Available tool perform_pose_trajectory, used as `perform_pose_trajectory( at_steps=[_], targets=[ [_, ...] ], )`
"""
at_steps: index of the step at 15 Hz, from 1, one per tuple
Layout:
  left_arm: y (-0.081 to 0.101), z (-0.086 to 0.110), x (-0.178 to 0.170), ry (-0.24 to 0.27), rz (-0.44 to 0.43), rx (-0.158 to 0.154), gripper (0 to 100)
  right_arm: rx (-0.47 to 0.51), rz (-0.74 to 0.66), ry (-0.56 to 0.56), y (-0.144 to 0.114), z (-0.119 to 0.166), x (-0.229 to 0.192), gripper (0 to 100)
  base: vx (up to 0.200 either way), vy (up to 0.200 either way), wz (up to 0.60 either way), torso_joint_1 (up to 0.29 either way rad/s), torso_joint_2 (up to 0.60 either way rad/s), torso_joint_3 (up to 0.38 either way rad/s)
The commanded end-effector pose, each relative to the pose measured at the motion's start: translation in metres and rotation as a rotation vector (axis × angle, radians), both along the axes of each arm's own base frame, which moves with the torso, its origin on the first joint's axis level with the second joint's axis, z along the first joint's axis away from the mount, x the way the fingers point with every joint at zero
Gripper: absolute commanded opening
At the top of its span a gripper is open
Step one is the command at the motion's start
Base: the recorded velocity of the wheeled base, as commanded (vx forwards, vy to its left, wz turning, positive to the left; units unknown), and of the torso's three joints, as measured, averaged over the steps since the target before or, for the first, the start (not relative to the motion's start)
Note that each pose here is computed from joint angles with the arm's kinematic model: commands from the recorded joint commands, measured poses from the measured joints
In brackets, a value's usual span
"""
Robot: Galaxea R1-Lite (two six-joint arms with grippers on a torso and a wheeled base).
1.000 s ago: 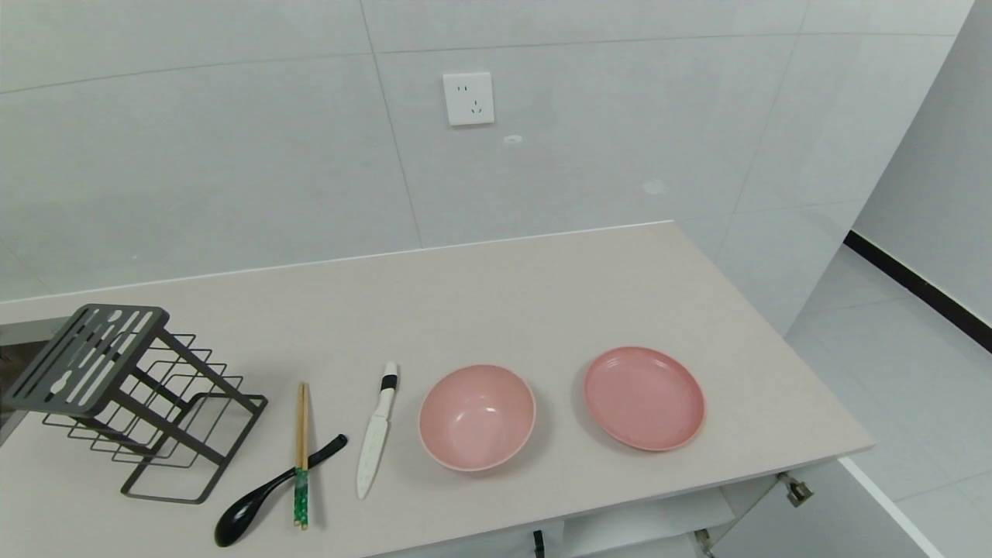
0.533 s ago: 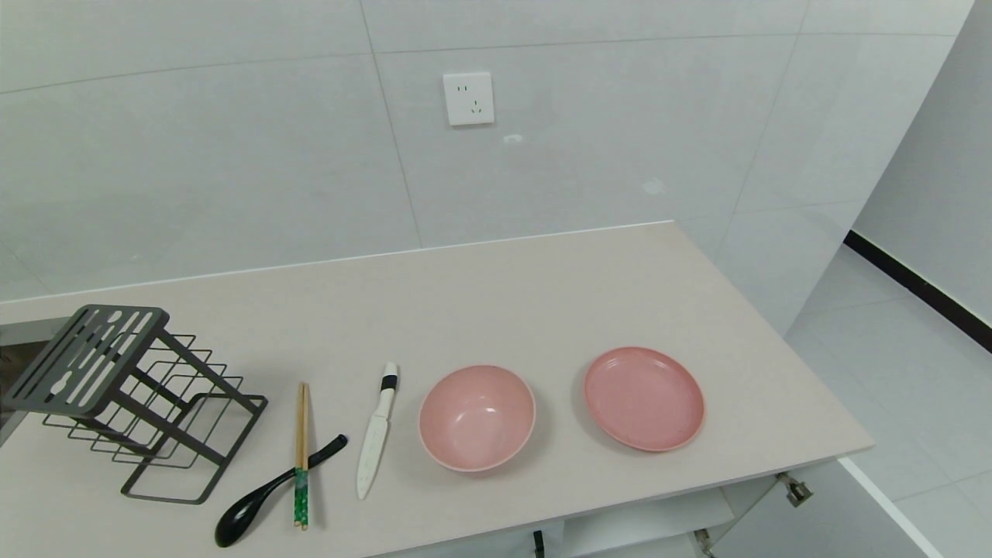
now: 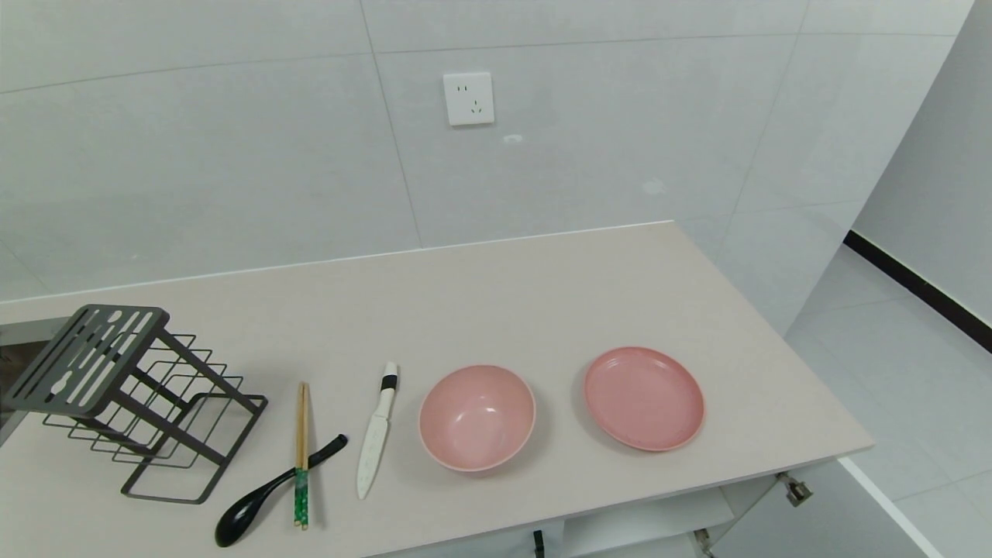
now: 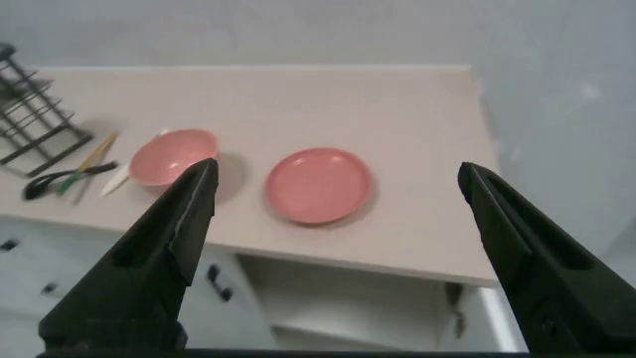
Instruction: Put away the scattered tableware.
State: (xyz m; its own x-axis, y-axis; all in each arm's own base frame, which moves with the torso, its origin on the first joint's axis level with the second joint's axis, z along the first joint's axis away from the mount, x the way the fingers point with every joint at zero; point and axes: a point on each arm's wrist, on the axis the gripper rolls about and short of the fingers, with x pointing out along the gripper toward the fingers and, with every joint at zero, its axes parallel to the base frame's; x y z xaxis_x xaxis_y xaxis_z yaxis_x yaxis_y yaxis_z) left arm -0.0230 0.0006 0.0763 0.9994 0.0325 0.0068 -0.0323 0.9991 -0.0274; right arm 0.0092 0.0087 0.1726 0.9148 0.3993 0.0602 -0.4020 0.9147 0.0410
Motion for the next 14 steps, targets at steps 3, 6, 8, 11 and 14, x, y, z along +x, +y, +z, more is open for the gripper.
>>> perform_pose_trajectory(
  at_steps=[3,6,8,11,14],
  targets=[
    [0.0,0.0,0.0,0.001,-0.002,0.0,100,-0.022,0.054,0.253,0.003,0.004,0.056,100,0.0,0.0,0.0,0.0,0.0,0.0],
    [0.0,0.0,0.0,0.001,-0.002,-0.002,100,-0.112,0.066,0.334,0.003,-0.008,0.076,100,0.0,0.0,0.0,0.0,0.0,0.0],
    [0.0,0.0,0.0,0.001,0.0,-0.002,100,-0.137,0.082,0.339,0.005,-0.012,0.088,100,0.0,0.0,0.0,0.0,0.0,0.0],
    [0.0,0.0,0.0,0.001,-0.002,-0.002,100,-0.148,0.107,0.304,0.009,-0.026,0.112,100,0.0,0.0,0.0,0.0,0.0,0.0],
    [0.0,0.0,0.0,0.001,-0.002,-0.003,100,-0.178,0.113,0.261,0.012,-0.046,0.14,100,0.0,0.0,0.0,0.0,0.0,0.0]
  ],
)
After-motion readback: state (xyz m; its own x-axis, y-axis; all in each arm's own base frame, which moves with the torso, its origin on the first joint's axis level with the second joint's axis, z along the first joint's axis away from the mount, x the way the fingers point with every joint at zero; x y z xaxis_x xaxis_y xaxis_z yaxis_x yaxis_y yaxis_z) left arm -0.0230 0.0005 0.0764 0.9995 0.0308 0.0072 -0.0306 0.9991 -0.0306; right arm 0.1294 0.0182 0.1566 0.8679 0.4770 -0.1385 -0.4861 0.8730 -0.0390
